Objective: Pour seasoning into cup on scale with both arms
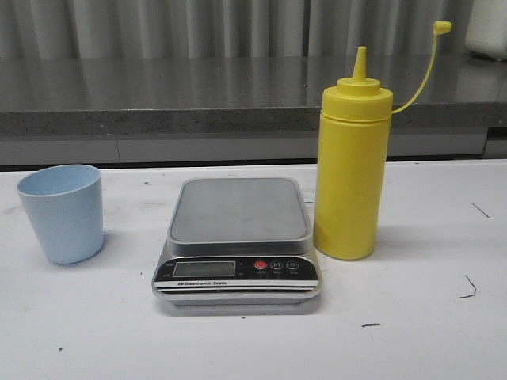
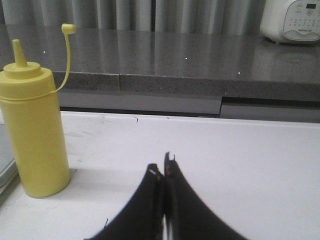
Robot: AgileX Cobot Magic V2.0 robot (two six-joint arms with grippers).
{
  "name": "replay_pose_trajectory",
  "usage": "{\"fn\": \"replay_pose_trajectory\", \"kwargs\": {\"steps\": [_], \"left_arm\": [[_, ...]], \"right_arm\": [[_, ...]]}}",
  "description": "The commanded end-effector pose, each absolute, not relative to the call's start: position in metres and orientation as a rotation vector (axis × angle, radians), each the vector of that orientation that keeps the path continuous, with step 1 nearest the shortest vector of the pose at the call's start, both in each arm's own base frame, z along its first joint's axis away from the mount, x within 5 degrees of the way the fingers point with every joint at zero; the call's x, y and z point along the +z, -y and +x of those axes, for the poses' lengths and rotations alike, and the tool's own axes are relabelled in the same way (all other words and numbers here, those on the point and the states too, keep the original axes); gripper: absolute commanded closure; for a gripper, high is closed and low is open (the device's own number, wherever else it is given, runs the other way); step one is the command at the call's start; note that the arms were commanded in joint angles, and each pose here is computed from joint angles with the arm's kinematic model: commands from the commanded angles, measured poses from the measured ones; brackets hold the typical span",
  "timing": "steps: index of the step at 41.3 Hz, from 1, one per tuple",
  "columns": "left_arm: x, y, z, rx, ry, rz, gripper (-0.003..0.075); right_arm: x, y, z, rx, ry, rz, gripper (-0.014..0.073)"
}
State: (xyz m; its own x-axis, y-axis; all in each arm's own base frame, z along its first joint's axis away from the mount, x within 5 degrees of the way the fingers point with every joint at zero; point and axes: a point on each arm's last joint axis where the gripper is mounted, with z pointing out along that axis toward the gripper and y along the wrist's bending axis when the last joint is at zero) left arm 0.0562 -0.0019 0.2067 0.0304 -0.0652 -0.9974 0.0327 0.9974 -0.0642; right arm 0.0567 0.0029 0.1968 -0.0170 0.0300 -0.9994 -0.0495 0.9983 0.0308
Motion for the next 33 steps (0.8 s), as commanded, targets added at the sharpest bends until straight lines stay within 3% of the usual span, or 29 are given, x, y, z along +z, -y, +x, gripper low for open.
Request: {"fn": "replay_pose_trajectory", "kwargs": {"steps": [1, 33], "left_arm": [[0.2068, 0.0015, 0.0556, -0.089, -1.469, -0.039, 0.074], [0.2096, 0.0013, 0.0552, -0.089, -1.438, -0.04, 0.074]], "right_arm": [[0.2075, -0.0022, 0.0549, 0.055, -1.479, -0.01, 0.0712], [0.2102, -0.0022, 0.0546, 0.056, -1.449, -0.008, 0.0712]]}}
